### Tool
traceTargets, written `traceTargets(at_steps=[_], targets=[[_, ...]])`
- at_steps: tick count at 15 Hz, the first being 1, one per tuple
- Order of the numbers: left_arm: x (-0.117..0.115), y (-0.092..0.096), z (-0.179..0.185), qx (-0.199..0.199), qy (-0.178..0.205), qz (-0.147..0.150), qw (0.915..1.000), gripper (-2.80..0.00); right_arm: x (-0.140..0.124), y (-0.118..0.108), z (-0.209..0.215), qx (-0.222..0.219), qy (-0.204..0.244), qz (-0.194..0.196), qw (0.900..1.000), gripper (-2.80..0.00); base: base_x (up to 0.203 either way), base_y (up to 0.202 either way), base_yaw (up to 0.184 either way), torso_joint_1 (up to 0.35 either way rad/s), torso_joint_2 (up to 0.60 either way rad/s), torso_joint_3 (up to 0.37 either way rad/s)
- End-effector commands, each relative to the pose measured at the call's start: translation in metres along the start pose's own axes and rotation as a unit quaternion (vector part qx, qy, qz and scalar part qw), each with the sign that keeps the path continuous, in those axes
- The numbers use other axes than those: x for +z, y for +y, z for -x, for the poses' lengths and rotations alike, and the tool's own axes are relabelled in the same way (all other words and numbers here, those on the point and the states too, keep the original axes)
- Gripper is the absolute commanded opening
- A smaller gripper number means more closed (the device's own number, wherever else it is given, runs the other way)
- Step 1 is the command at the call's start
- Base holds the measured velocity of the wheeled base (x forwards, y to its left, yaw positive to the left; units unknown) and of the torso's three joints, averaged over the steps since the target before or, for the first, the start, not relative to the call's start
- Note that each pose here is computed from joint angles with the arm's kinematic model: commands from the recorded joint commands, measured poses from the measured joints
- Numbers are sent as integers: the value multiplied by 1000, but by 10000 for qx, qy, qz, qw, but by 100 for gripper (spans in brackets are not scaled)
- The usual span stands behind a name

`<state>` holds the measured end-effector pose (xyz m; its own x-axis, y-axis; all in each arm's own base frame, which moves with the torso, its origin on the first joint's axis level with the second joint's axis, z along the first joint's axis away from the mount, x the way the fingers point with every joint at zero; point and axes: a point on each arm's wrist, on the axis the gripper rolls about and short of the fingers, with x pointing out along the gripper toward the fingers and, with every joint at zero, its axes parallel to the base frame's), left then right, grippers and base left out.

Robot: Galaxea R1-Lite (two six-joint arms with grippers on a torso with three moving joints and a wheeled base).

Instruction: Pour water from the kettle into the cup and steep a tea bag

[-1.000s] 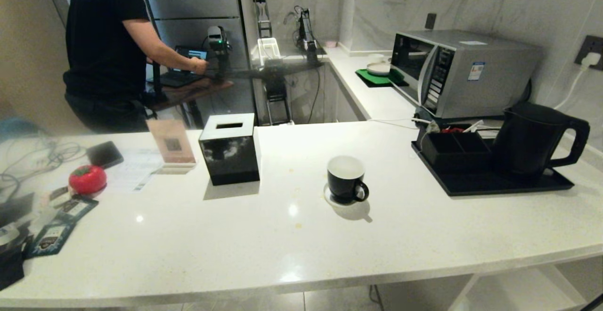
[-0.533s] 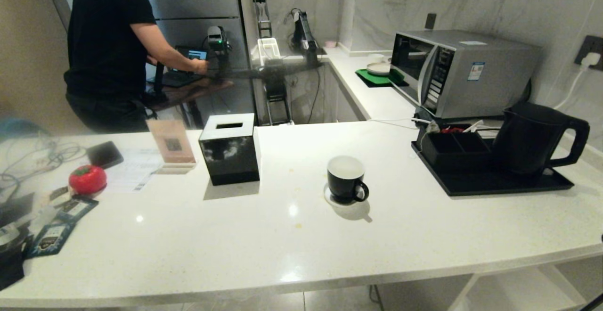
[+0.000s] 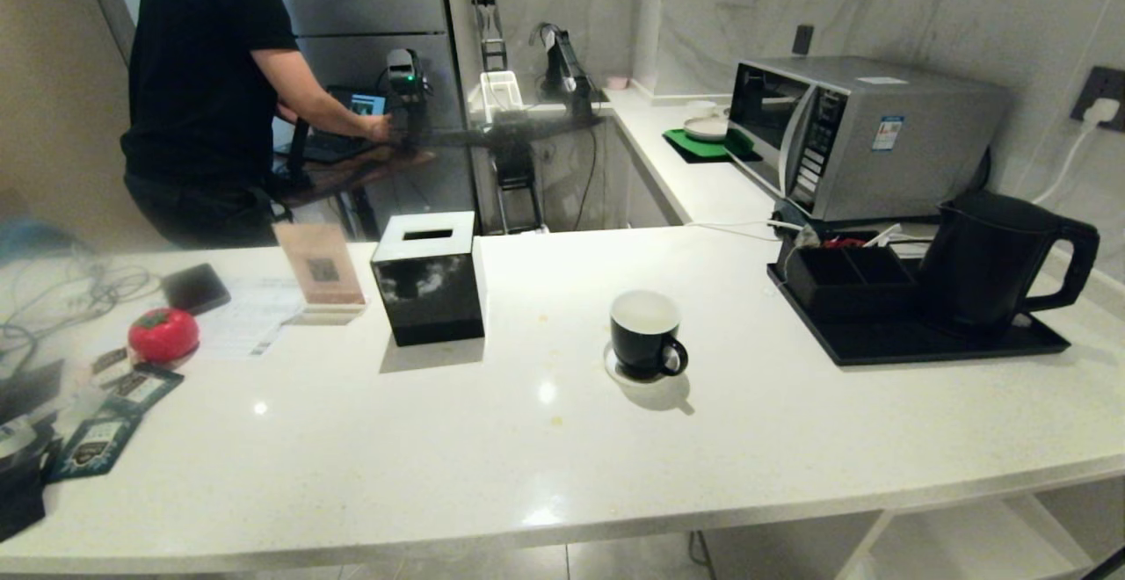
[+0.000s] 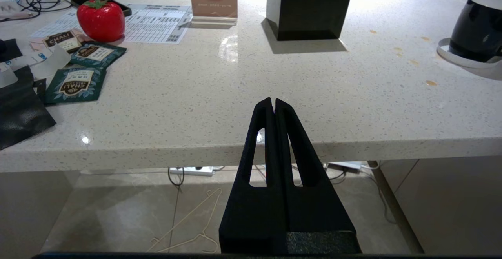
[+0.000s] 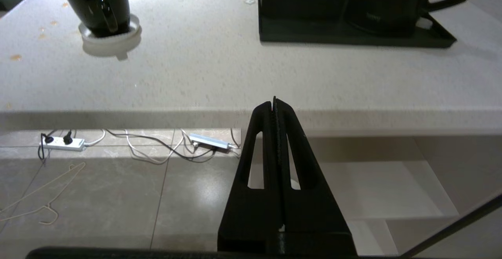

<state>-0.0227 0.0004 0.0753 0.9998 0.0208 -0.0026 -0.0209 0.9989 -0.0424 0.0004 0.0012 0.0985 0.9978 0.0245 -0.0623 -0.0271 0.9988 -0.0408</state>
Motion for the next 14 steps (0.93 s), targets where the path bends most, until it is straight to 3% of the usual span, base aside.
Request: traceTargets(at_steps=[1, 4, 14], targets=[[0, 0, 0, 3, 2, 2, 10000, -280, -10, 1, 15, -10, -406, 28, 9992, -280, 0, 0, 0, 0, 0, 0], [0, 0, 0, 3, 2, 2, 10000, -280, -24, 0, 22, -150, -311, 8, 9994, -280, 0, 0, 0, 0, 0, 0], [0, 0, 0, 3, 2, 2, 10000, -280, -25, 0, 22, -163, -292, -125, 9994, -280, 0, 0, 0, 0, 0, 0]])
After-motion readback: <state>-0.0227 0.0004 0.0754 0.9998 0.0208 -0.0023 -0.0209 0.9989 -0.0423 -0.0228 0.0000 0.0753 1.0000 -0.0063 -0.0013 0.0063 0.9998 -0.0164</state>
